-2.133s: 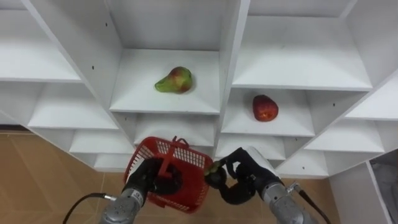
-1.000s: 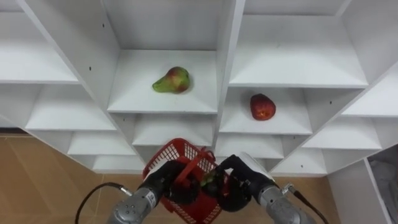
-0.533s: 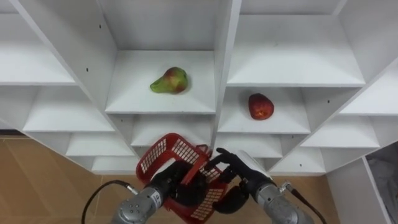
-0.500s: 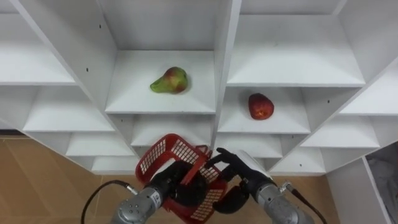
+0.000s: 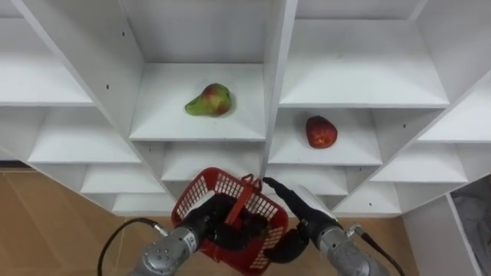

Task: Collect fruits from the closet

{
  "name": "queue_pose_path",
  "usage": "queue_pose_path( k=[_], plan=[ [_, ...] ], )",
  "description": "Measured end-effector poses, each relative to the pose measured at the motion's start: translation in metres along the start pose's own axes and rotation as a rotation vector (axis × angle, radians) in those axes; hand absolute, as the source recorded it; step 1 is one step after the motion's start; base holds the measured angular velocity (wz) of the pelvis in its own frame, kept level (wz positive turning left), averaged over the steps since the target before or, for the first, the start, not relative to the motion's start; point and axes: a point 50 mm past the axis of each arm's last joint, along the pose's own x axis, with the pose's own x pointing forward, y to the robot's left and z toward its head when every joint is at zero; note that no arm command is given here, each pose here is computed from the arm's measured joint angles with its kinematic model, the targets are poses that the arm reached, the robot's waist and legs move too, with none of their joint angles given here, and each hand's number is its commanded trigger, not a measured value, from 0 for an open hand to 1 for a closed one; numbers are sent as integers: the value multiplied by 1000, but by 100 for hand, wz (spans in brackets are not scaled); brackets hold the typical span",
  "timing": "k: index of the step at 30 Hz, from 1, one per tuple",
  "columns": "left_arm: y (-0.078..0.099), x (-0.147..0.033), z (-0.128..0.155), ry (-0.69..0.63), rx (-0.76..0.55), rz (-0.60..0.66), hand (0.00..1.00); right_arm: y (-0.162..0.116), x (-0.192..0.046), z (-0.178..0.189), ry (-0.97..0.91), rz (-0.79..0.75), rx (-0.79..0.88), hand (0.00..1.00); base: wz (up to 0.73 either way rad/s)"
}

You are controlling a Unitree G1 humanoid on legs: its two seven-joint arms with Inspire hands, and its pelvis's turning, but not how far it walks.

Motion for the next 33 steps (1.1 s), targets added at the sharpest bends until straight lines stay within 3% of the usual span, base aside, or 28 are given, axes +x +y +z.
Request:
queue_pose_path(
  k=[15,33],
  plan=[
    [0,-5,-9,27,-5,27,100,0,0,0,0,5,-4,0,0],
    [6,-31,-53,170,-76,130,100,-9,-11,14,-74,-65,-29,0,1]
  ],
)
